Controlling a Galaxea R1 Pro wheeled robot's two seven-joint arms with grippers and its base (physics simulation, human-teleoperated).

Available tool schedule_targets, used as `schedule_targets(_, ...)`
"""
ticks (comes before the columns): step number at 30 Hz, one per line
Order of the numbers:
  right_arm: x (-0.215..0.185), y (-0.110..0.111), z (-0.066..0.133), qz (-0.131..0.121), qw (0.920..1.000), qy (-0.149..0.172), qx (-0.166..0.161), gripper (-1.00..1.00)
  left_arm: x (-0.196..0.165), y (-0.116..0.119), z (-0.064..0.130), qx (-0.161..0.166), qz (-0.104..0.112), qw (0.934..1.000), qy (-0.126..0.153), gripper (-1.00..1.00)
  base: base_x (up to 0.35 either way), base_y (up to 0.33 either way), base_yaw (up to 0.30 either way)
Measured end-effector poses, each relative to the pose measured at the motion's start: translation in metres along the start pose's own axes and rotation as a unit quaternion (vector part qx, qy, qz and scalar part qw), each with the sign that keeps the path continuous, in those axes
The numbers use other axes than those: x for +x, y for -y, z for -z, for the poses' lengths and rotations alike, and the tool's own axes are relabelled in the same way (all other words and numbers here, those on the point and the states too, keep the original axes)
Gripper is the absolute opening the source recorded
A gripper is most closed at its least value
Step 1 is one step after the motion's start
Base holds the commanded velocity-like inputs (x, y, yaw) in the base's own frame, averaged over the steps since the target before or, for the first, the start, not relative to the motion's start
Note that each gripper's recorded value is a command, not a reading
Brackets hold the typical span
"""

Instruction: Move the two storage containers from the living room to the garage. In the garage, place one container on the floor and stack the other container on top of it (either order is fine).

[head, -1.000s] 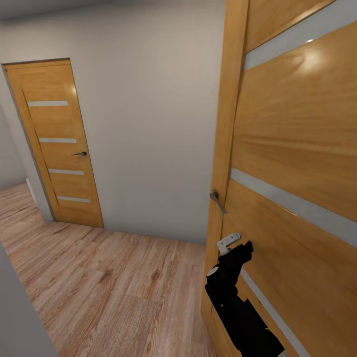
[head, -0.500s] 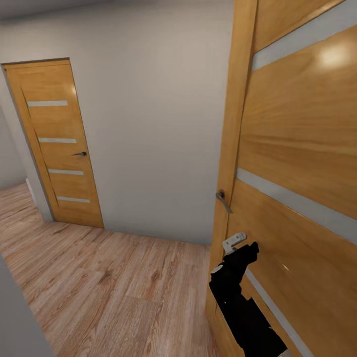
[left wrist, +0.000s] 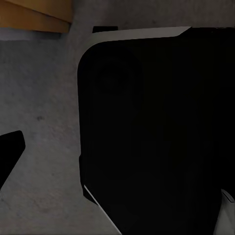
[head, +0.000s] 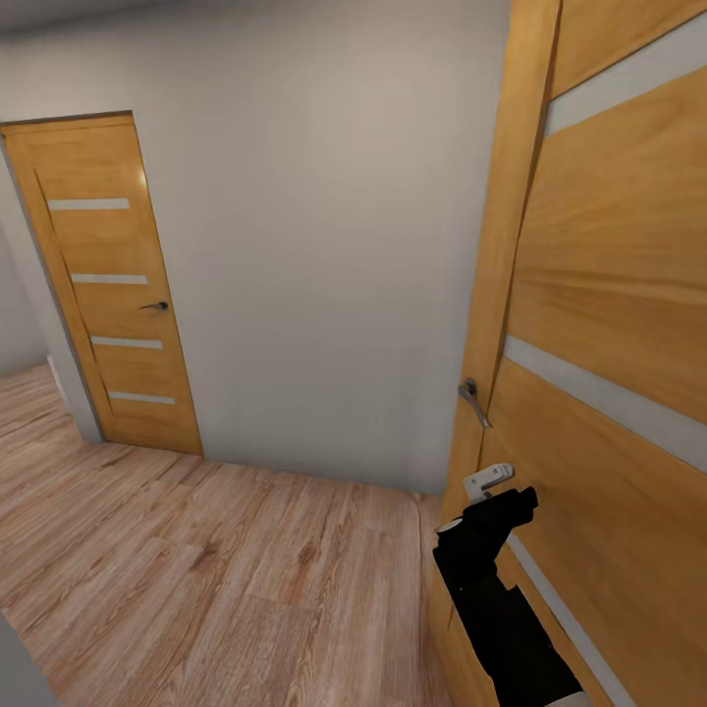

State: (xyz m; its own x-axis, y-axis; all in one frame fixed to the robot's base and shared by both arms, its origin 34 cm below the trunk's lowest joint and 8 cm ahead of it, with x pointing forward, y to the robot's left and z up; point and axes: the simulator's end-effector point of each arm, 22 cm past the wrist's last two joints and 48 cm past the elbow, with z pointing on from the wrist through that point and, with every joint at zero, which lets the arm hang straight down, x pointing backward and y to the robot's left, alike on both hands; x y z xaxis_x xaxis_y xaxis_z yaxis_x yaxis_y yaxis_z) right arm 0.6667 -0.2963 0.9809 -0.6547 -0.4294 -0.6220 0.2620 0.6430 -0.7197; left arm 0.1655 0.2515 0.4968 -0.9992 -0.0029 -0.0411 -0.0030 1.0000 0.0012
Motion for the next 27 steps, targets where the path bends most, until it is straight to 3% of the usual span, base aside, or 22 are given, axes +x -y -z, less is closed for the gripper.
schedule_targets(15,0.002,0.001,-0.001,-0.004,1.0,-0.003,-0.001,1.0,0.0,0.0,0.0,0.0,0.001,1.0,0.0,1.0,0.027,0.0,0.0)
schedule_targets(27,0.023,0.014,-0.016,-0.026,0.999,-0.036,0.005,1.0,0.0,0.0,0.0,0.0,0.0,1.0,0.0,1.0,0.132,0.0,0.0)
